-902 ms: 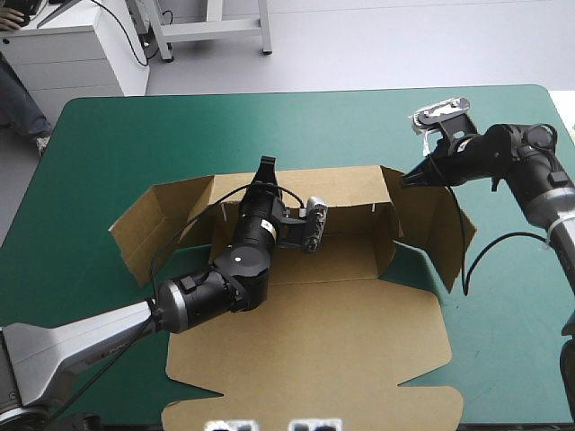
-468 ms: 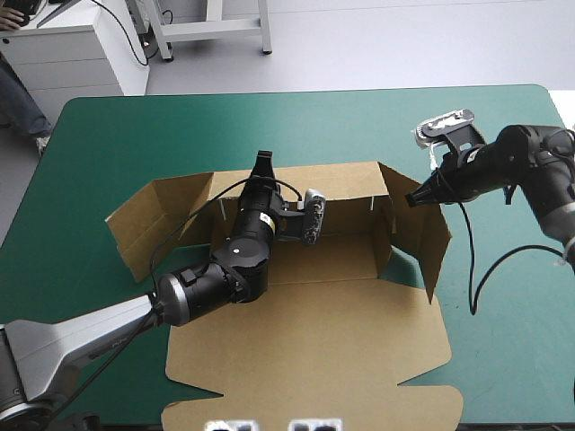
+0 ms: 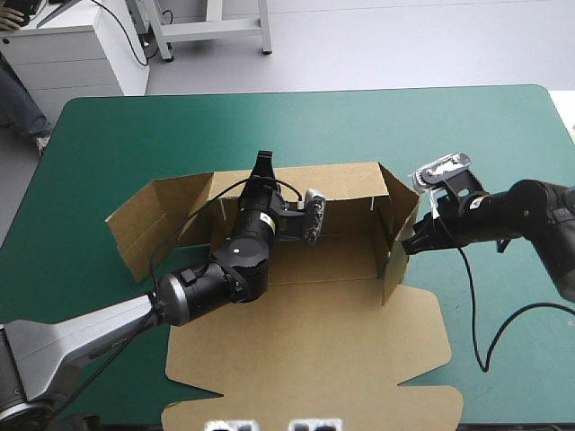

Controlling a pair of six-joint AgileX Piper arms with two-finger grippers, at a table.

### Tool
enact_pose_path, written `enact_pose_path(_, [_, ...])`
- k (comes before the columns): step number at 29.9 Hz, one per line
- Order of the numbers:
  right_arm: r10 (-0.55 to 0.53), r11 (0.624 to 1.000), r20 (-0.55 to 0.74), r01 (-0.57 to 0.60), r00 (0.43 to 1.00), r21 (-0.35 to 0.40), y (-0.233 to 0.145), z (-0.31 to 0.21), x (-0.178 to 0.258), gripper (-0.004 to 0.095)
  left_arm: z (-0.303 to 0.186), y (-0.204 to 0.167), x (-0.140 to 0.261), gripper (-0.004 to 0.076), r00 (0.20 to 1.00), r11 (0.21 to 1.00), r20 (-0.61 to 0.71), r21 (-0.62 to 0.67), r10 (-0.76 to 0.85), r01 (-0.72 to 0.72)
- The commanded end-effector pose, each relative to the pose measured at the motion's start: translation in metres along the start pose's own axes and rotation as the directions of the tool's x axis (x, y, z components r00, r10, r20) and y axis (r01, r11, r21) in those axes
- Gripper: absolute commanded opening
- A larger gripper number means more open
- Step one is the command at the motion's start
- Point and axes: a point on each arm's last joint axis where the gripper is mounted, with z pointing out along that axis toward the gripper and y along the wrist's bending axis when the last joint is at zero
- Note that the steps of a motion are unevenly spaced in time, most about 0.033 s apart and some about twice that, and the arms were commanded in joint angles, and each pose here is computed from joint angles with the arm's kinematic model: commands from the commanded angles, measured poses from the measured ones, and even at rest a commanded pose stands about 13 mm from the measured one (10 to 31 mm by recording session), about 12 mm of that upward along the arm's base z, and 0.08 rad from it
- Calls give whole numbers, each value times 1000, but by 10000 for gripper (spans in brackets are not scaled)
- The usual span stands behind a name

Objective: Fold the box

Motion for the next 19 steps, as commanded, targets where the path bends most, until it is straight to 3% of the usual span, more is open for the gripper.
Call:
enact_pose_path(1, [-53,998,177,45,983,51,5,-12,1,-12,-12,21,6,-8,1000,997,8,-81,-19,20])
enact_pose_path(9, [-45,977,237,-7,971,214,-8,-24,-6,-12,-12,21,6,-8,1000,997,8,-80,-24,24])
enact_pose_path(14, [-109,947,305,5,946,322,-16,-36,-22,-13,-12,21,6,-8,1000,997,8,-80,-24,24])
enact_pose_path(19, [-107,946,275,13,955,323,-27,-19,-35,-14,-12,21,6,-8,1000,997,8,-80,-24,24])
